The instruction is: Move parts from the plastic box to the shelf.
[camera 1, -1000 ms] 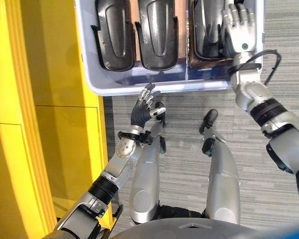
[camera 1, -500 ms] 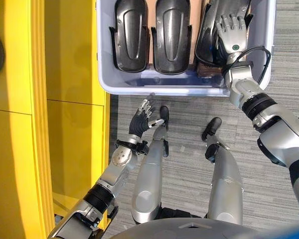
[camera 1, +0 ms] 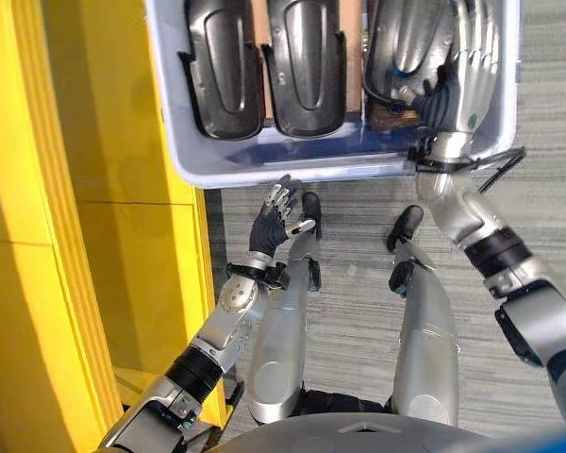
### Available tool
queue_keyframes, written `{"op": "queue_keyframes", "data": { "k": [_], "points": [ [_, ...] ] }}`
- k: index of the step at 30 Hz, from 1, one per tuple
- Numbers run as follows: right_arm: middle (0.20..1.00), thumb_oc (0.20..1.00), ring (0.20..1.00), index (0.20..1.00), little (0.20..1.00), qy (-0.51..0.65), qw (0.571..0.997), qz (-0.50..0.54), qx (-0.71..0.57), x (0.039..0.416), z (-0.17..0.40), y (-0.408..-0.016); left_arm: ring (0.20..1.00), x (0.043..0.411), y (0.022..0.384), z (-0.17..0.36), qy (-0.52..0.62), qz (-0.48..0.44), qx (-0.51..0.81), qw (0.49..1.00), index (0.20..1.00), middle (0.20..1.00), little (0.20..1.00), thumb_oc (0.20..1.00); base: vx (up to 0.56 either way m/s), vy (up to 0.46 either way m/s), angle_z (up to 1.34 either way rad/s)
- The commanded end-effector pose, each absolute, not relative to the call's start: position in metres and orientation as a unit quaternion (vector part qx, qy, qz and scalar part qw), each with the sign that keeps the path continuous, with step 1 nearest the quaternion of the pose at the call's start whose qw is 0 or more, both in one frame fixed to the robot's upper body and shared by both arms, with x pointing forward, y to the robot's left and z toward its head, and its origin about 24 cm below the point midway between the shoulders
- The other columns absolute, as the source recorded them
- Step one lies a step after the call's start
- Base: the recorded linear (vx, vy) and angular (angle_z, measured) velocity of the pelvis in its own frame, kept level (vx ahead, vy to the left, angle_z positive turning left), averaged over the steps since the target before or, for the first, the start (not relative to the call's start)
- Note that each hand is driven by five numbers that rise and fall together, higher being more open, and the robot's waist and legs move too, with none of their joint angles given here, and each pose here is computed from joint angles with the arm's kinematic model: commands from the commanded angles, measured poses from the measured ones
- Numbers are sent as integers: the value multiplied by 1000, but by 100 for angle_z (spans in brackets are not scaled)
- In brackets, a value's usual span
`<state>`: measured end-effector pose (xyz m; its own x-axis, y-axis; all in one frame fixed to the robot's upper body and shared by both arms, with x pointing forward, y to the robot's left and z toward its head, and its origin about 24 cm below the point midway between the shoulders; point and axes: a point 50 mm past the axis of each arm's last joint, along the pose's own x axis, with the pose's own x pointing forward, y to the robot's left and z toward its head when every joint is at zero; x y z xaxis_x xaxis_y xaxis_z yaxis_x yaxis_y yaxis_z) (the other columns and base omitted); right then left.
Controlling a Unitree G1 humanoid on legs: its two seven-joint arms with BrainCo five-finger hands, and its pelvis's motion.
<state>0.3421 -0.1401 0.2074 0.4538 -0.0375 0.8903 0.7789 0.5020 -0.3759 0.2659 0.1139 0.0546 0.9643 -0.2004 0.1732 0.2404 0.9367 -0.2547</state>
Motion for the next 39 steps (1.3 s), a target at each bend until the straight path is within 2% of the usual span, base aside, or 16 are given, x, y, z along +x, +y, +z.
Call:
{"op": "queue_keyframes", "data": {
  "k": [1, 4, 7, 10, 14, 16, 20, 27, 39],
  "points": [
    [1000, 1000, 1000, 1000, 1000, -526, 714, -265, -379, 335, 241, -126, 1000, 256, 109, 70, -130, -119, -166, 970, 1000, 1000, 1000, 1000, -3, 59, -13],
    [1000, 1000, 1000, 1000, 1000, -496, 766, -235, -334, 326, 231, -119, 1000, 255, 109, 68, -131, -103, -171, 971, 1000, 1000, 1000, 1000, 1, 62, -7],
    [1000, 1000, 1000, 1000, 1000, -479, 786, -215, -327, 323, 221, -112, 1000, 255, 108, 67, -133, -92, -174, 971, 1000, 1000, 1000, 1000, -1, 43, -13],
    [1000, 1000, 1000, 1000, 1000, -398, 853, -184, -282, 327, 196, -109, 1000, 254, 107, 67, -135, -83, -176, 972, 1000, 1000, 1000, 1000, -5, 32, -9],
    [1000, 1000, 1000, 1000, 1000, -333, 900, -193, -205, 332, 175, -111, 1000, 256, 104, 69, -137, -85, -166, 973, 1000, 1000, 1000, 1000, -12, -14, -8],
    [1000, 1000, 1000, 1000, 1000, -256, 942, -168, -136, 340, 161, -113, 1000, 259, 102, 72, -138, -80, -165, 973, 1000, 1000, 1000, 1000, 0, 0, 0],
    [1000, 1000, 1000, 1000, 1000, -235, 950, -176, -107, 342, 153, -116, 1000, 261, 101, 75, -139, -81, -162, 974, 1000, 1000, 1000, 1000, 0, 0, 0],
    [1000, 1000, 1000, 1000, 1000, -247, 945, -181, -113, 351, 172, -120, 1000, 262, 100, 78, -136, -87, -155, 975, 1000, 1000, 1000, 1000, 0, 0, 0],
    [1000, 1000, 1000, 1000, 1000, -174, 951, -243, -79, 374, 185, -147, 1000, 263, 99, 82, -126, -103, -155, 974, 1000, 1000, 1000, 1000, 10, 8, 4]
  ]
}}
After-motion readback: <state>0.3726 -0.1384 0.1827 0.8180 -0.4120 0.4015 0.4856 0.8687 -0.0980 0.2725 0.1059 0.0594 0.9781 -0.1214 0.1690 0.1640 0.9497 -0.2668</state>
